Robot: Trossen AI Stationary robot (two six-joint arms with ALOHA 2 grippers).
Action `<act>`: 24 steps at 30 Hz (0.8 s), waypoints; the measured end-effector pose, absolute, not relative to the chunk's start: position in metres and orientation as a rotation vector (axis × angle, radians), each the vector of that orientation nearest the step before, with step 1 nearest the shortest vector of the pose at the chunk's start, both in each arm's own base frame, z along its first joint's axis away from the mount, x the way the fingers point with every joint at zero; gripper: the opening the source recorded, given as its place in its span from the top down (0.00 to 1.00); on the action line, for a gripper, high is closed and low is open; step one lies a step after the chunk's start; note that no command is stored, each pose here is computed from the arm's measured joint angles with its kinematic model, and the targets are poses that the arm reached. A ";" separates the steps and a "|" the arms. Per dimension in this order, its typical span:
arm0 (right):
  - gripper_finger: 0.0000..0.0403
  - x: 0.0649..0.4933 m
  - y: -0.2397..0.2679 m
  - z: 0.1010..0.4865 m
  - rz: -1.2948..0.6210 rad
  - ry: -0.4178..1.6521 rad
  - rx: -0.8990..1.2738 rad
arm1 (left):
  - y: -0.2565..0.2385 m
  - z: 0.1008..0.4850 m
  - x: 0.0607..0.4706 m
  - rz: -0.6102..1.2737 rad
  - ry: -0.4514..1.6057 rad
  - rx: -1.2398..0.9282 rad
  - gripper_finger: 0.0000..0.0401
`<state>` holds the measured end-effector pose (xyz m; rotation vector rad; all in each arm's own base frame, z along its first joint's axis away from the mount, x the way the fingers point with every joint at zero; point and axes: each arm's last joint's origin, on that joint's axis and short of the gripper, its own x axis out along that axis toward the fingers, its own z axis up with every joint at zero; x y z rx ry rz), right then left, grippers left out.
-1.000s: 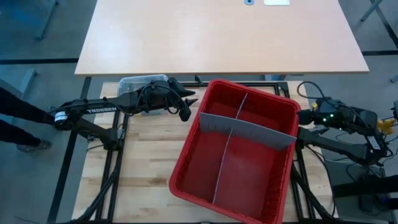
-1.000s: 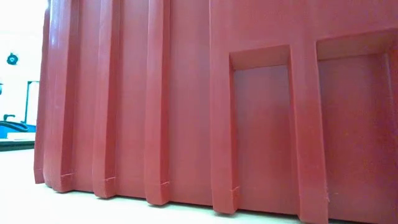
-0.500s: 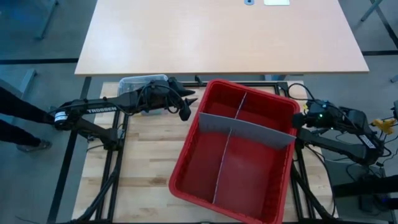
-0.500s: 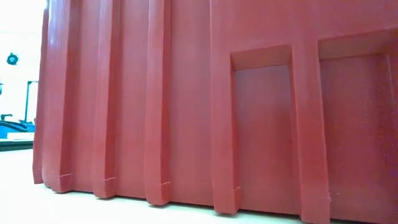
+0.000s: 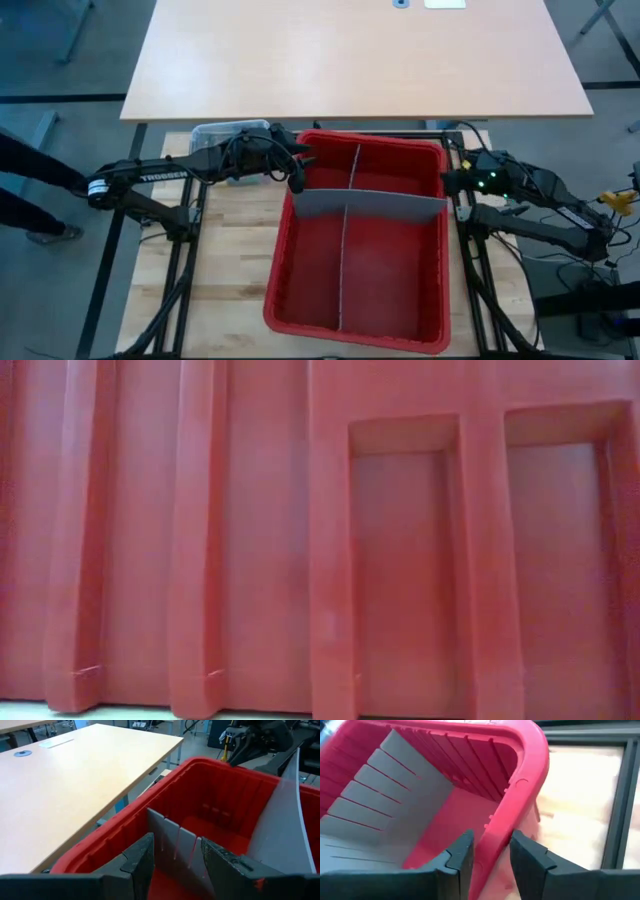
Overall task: Sort blocks
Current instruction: Insert the bin divider into the red bin
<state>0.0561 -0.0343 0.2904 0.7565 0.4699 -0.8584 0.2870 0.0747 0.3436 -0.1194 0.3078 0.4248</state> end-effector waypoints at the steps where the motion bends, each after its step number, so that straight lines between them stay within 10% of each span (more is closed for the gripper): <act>1: 0.77 0.061 -0.037 0.291 -0.859 0.481 0.733 | 0.075 0.344 0.287 0.424 0.308 -0.119 0.65; 15: 0.74 0.064 -0.044 0.317 -0.960 0.365 0.539 | 0.073 0.351 0.280 0.423 0.280 -0.118 0.65; 24: 0.73 0.054 -0.030 0.345 -0.638 0.350 0.474 | 0.068 0.359 0.274 0.297 0.257 -0.131 0.65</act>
